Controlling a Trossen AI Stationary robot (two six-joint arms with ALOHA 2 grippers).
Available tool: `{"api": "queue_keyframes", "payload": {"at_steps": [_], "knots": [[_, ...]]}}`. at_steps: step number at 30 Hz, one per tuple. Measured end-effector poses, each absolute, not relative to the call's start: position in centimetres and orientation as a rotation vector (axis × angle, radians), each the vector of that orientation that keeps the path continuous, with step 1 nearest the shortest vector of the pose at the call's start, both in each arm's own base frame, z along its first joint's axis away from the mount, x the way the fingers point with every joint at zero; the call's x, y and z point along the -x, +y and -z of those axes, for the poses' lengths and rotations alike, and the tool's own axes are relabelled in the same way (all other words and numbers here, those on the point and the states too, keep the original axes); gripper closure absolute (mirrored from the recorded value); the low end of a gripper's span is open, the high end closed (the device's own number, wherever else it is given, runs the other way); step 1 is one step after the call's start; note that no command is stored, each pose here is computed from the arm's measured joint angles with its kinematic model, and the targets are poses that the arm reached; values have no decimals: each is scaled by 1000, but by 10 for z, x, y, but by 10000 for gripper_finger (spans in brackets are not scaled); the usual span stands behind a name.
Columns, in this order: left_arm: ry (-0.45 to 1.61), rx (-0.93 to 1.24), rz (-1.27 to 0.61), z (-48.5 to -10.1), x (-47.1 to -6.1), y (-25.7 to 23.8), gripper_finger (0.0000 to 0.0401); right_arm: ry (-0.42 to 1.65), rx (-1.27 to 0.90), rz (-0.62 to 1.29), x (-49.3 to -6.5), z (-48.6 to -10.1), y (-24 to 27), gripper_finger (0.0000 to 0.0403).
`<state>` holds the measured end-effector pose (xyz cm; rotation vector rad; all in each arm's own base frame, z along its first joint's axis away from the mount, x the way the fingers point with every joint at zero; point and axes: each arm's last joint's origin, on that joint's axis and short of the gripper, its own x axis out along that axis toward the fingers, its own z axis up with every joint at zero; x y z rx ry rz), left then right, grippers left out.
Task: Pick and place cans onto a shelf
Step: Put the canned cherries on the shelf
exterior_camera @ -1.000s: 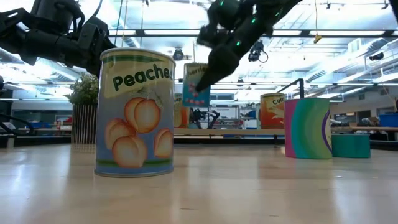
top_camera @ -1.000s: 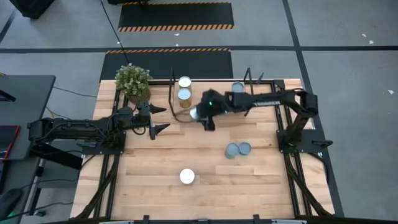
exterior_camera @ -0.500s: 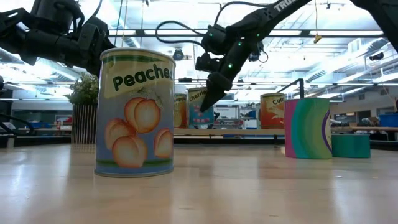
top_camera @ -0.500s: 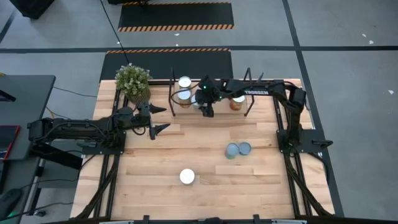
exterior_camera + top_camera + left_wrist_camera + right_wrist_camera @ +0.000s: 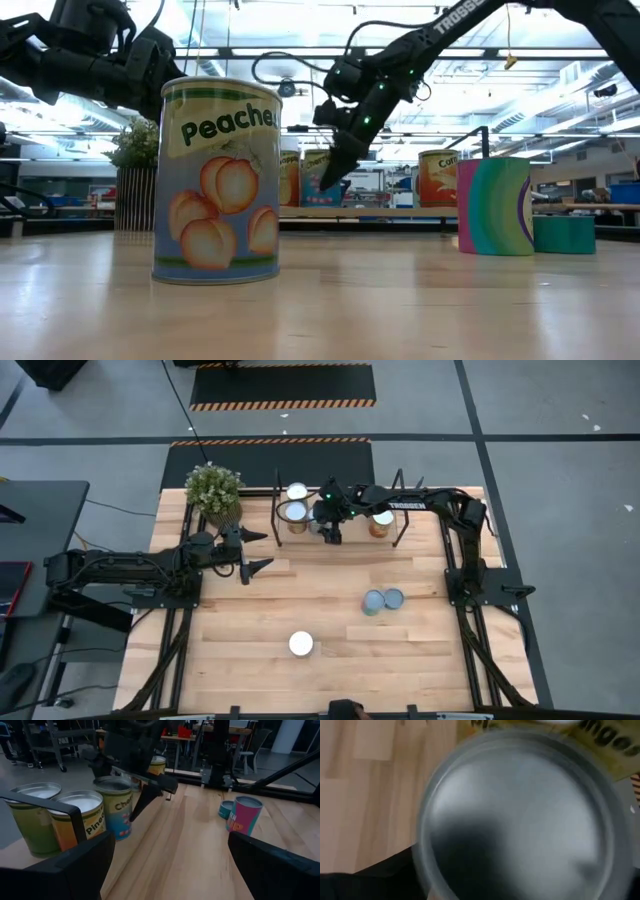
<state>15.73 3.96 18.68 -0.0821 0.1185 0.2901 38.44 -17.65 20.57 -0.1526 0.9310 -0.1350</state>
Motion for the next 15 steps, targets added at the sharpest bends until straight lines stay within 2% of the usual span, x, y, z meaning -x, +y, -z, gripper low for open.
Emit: {"api": "queue_keyframes", "payload": {"at_steps": [7, 15], "knots": [[125, 83, -291, -186, -157, 40, 5, 995, 153, 158, -381, -208, -176, 22], [127, 81, -291, -186, -157, 40, 5, 1041, 151, 155, -383, -230, -174, 11]]}}
